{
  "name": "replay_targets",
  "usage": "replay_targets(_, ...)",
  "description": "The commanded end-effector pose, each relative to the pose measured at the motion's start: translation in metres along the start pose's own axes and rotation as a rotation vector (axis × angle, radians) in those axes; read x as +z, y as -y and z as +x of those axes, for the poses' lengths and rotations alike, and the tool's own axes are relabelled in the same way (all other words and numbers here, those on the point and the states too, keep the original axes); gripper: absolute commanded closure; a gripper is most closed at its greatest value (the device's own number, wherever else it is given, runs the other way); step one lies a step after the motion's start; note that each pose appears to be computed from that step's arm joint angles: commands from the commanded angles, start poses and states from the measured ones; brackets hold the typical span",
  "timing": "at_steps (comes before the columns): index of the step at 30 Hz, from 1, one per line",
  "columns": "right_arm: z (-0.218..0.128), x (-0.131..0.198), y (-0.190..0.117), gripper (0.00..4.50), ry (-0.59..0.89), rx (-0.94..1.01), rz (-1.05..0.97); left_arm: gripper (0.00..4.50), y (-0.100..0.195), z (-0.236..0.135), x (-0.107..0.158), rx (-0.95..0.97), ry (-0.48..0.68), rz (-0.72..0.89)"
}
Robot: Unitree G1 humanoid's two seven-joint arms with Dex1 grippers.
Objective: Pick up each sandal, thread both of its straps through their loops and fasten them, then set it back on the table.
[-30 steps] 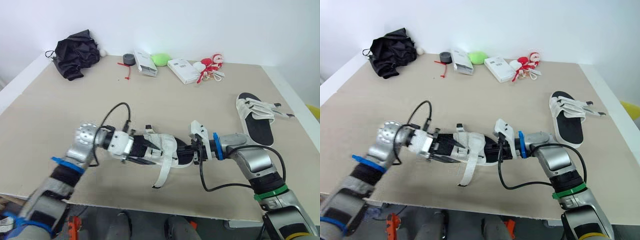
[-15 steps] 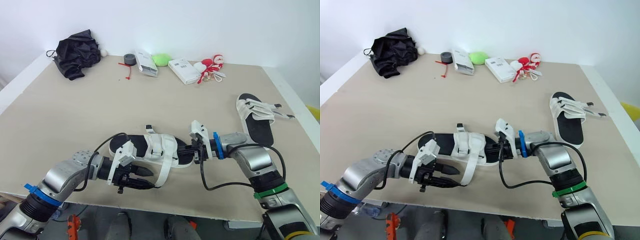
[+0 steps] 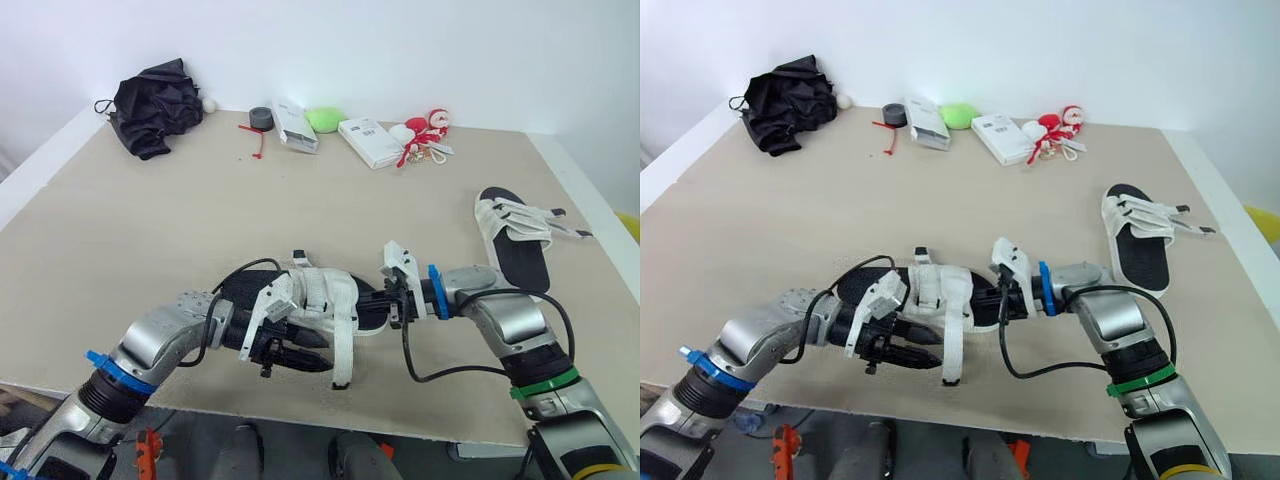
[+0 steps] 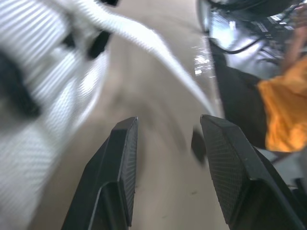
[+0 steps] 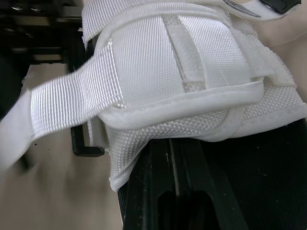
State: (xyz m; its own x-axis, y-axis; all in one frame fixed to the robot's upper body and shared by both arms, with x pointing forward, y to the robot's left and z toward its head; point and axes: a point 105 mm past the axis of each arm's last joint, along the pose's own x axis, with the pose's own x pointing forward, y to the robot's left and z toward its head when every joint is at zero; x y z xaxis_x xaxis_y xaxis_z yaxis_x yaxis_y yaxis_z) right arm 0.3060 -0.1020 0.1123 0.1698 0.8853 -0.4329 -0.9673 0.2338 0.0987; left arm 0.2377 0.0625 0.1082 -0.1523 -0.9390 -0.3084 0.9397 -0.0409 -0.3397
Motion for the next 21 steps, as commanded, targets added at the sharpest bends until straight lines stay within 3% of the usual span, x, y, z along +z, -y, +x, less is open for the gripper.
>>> replay_targets(1,-0.002,-0.024,0.001,4.50,-0.073,-0.027,0.075,2.39,0.007,-0.015,-0.006,-0.035,-0.059,-0.019)
replay_targets(18,-0.002,-0.025,-0.001,4.50,-0.074,-0.034,0.079,2.39,0.005,0.026,0.013,-0.096,0.084,-0.137)
replay_targets(21,-0.005,-0.026,-0.002,4.50,-0.077,-0.040,0.083,3.05,0.004,0.031,0.015,-0.105,0.104,-0.152)
